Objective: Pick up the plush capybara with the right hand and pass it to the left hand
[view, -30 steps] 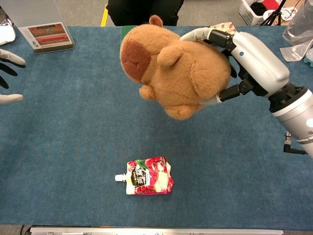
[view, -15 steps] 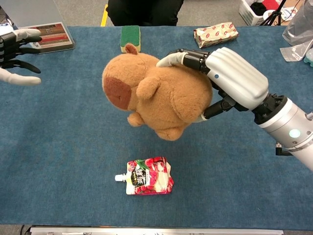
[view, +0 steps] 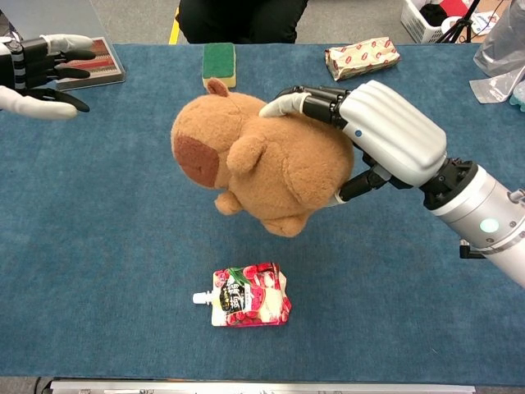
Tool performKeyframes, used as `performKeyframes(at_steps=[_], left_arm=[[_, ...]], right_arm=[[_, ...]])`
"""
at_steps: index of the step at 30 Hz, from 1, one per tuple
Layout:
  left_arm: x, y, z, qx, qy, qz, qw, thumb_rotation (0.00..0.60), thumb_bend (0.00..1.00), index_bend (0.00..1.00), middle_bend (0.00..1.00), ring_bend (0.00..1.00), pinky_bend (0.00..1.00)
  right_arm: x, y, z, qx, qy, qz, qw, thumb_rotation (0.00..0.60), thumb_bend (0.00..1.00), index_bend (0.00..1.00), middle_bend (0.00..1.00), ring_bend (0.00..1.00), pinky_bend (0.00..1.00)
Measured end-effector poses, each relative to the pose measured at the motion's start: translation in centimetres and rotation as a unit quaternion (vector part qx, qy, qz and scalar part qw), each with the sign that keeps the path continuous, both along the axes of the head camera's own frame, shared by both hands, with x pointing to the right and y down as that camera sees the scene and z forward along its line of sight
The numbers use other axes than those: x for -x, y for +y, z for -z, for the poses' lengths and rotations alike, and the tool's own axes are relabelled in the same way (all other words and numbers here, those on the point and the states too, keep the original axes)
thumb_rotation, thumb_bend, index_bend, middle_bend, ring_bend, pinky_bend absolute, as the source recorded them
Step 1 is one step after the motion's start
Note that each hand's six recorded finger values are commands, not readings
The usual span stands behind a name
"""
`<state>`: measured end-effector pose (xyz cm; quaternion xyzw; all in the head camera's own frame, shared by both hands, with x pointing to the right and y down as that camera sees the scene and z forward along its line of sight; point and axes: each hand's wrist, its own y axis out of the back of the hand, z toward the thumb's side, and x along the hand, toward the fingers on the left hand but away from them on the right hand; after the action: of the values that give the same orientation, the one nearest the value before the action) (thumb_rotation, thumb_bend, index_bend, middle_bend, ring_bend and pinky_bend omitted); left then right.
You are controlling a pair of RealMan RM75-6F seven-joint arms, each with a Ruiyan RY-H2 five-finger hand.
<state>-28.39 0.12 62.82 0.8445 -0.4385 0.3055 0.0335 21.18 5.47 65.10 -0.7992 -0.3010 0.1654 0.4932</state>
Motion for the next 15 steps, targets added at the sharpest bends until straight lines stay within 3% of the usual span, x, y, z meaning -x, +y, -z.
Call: performKeyframes(at_steps=[6,15], left_arm=[[-0.5,0.8,0.9,0.023,0.016,-0.019,0.9994,0.536,0.0,0.0,0.0,0.05,0.25],[-1.8,1.6,1.8,0.073,0.077,-0.035,0.9938,0.536,0.0,0.0,0.0,0.05,0.25]], right_arm=[[0.1,0.2,0.0,-0.004,0.002,0.004,1.0,0.6,0.0,0.82,0.66,0.7,0.84],[0.7,0.4,0.7,-0.02,-0.005,0.014,0.9997,0.6,0.0,0.82,0.66,0.7,0.84]])
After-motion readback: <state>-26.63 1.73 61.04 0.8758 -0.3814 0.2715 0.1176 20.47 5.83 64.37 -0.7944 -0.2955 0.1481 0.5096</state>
